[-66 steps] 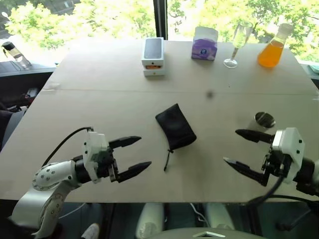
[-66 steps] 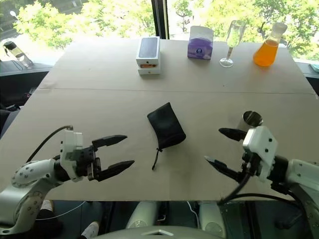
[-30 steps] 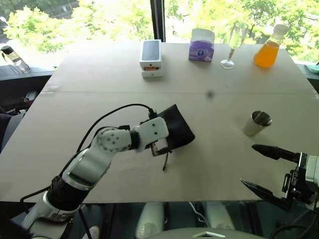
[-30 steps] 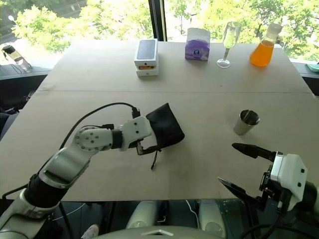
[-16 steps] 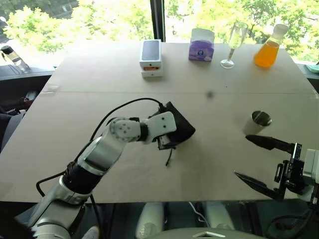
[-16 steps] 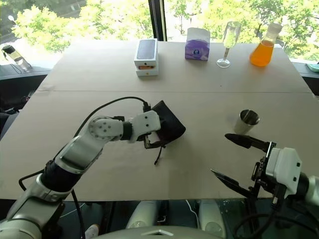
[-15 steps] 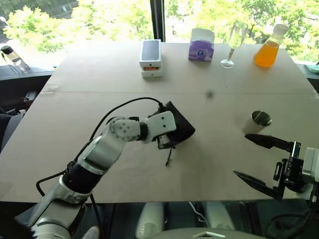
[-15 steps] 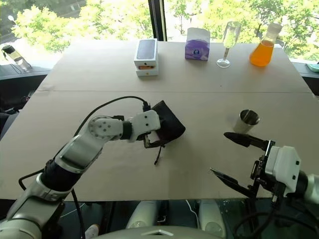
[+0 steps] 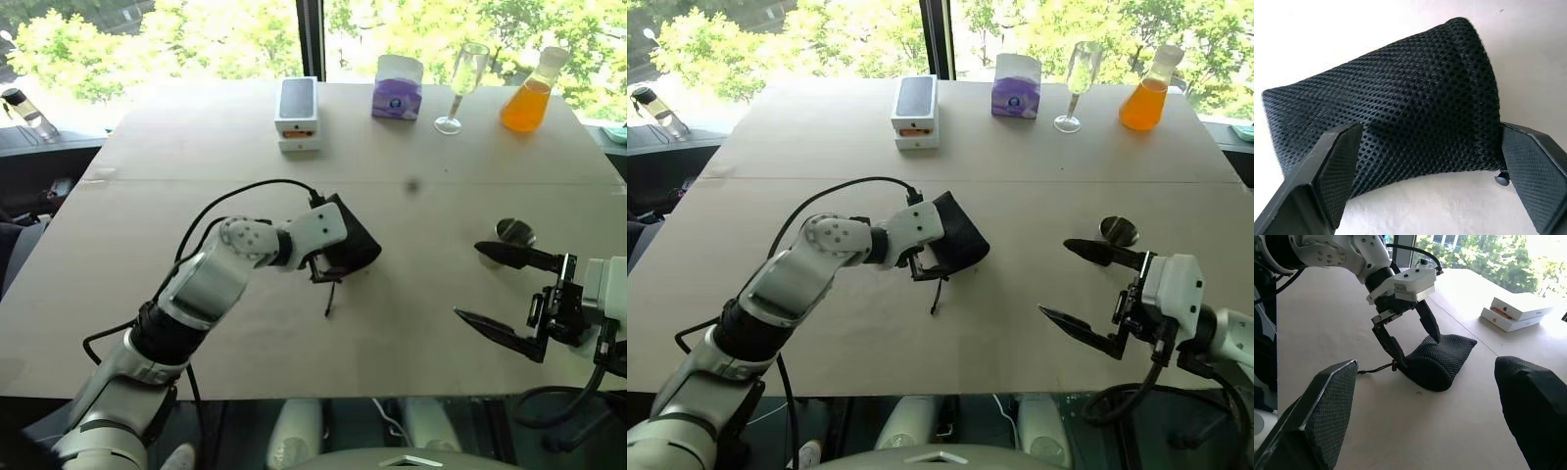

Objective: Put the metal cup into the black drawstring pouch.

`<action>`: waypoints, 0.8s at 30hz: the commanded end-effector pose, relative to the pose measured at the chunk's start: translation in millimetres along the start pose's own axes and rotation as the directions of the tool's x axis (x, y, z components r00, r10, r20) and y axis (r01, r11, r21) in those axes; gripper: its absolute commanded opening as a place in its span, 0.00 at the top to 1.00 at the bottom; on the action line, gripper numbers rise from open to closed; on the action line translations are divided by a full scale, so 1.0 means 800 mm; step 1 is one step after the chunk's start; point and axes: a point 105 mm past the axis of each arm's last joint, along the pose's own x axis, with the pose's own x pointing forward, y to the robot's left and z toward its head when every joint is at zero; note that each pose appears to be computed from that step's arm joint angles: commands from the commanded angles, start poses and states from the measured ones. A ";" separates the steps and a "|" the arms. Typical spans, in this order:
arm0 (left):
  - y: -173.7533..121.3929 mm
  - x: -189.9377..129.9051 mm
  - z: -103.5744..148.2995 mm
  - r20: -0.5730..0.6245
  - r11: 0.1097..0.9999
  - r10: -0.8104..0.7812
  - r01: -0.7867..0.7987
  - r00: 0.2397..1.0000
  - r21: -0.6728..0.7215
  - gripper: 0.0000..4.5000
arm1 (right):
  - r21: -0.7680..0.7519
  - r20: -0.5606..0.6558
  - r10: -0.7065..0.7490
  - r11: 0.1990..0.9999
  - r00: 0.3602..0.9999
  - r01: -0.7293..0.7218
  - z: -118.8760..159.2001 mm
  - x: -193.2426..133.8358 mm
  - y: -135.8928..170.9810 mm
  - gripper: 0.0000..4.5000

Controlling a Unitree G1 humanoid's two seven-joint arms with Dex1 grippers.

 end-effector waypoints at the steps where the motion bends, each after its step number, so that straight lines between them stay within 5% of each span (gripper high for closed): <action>1: -0.002 -0.006 0.019 0.021 1.000 -0.013 0.013 1.000 -0.026 0.00 | -0.027 0.019 0.008 1.000 1.000 -0.008 0.005 0.005 0.003 0.01; 14: 0.008 0.014 0.020 -0.069 0.998 0.037 -0.034 0.997 0.045 0.00 | -0.033 0.018 0.001 0.999 1.000 0.000 0.000 0.007 0.009 0.01; 17: 0.010 0.019 0.020 -0.067 0.996 0.063 -0.058 0.996 0.070 0.16 | -0.033 0.014 -0.001 0.999 1.000 0.002 -0.002 0.006 0.008 0.00; 24: 0.011 0.022 0.012 -0.034 0.999 0.015 -0.016 0.999 -0.047 0.85 | -0.033 0.013 -0.007 0.999 1.000 0.007 -0.005 0.007 0.008 0.00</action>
